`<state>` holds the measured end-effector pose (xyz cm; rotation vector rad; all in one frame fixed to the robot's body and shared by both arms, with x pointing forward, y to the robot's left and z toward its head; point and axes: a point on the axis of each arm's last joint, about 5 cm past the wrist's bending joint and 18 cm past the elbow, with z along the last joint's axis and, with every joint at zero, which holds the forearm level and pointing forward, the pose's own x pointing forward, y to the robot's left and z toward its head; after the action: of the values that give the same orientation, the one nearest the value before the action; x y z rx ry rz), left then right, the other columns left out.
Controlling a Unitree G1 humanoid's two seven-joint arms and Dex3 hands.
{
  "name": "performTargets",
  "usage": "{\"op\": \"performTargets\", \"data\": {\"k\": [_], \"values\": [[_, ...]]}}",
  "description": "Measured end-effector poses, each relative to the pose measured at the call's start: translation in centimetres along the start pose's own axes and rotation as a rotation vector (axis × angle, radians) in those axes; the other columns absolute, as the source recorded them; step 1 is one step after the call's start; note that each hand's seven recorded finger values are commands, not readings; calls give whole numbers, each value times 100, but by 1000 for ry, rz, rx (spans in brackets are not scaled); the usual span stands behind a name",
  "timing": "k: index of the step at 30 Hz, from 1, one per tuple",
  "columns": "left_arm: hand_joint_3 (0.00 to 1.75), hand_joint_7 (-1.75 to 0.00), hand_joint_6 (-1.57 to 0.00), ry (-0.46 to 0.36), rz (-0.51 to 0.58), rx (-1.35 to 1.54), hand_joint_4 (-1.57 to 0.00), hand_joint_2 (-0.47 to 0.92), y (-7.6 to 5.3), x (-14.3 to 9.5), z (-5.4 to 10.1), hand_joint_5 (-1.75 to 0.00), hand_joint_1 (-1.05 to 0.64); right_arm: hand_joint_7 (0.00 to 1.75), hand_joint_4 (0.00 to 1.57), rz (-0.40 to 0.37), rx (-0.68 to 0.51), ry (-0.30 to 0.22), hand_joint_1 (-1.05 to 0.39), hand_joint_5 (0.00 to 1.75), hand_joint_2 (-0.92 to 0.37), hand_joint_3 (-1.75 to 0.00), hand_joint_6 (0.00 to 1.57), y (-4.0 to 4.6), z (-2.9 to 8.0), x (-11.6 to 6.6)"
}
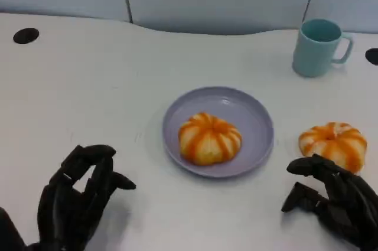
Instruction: Grasp the bread from the table and place it into the plate.
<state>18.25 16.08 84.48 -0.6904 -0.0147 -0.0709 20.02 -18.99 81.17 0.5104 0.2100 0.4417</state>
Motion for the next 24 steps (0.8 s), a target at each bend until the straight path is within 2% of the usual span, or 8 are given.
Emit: {"op": "performTargets", "data": {"k": [4, 10, 20, 24], "values": [[59, -136, -65, 21, -18, -12, -70, 73, 16, 25, -41, -175, -28, 97, 63, -3, -11, -8, -47, 141, -92, -17, 66, -10, 11, -9], [61, -137, -66, 12, -4, -5, -68, 69, 57, 26, -32, -175, -29, 98, 64, -3, -24, -14, -50, 143, -92, -14, 68, -14, 24, -3], [66, -135, -67, 20, -1, -6, -69, 67, 56, 30, -54, -175, -29, 96, 62, -6, -32, -6, -48, 143, -92, -15, 66, -31, 24, -9], [75, -130, -69, 17, -9, -5, -69, 62, 52, 54, -60, -173, -29, 96, 64, -9, -30, -4, -46, 143, -92, -14, 66, -43, 37, -9]]}}
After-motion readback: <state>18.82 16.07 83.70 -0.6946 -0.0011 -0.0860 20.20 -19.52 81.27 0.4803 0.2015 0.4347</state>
